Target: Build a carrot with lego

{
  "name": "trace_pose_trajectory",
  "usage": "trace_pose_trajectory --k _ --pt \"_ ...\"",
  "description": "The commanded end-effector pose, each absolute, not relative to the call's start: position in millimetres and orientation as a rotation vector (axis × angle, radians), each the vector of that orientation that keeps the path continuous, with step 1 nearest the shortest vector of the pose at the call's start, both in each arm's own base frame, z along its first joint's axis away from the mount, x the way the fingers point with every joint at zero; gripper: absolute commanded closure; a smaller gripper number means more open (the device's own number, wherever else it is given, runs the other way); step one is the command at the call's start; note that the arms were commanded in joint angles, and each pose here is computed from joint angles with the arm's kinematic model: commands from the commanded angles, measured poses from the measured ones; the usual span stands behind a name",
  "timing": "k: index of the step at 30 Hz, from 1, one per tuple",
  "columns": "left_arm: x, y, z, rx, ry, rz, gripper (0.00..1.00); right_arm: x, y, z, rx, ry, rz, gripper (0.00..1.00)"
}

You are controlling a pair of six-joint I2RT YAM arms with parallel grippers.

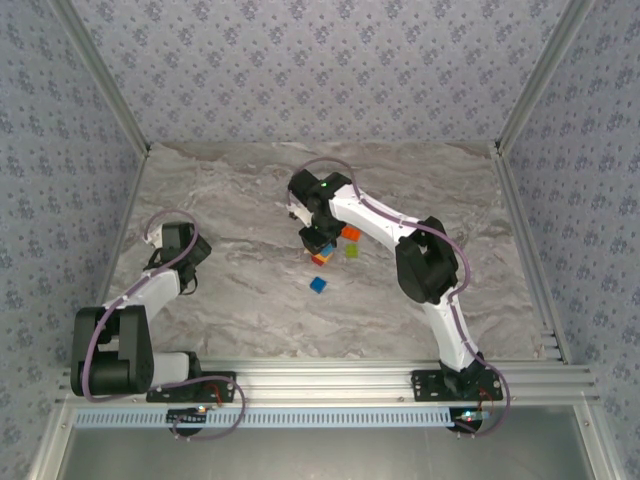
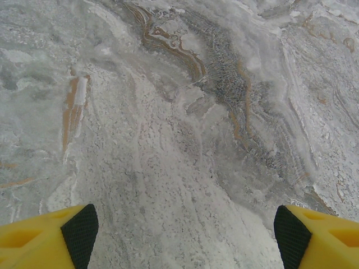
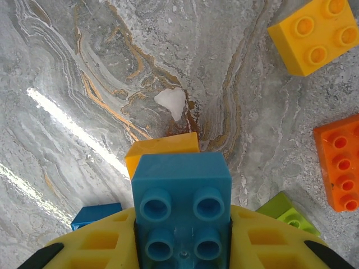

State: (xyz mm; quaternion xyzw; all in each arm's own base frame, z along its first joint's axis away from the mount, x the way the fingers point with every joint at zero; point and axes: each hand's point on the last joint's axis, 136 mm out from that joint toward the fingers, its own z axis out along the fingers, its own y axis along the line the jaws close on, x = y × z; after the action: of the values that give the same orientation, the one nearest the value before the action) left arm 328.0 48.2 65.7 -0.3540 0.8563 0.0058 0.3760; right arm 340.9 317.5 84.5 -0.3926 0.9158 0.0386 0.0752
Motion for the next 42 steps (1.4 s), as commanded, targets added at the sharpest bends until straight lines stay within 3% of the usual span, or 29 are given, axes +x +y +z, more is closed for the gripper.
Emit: trace_pose_trajectory --k 1,12,42 --pt "333.9 47.6 74.2 -0.89 2.183 0.026 0.15 332.7 309.7 74.1 -1.243 2.767 0.109 0.67" --pt "334.0 47.0 74.0 -0.888 2.185 0.027 0.16 322.5 308.7 68.9 -1.351 2.75 0.18 0.67" --pt "334.9 46.1 74.4 -0.882 2.189 0.029 0.16 308.3 310.9 34.6 -1.601 2.671 0.027 0.66"
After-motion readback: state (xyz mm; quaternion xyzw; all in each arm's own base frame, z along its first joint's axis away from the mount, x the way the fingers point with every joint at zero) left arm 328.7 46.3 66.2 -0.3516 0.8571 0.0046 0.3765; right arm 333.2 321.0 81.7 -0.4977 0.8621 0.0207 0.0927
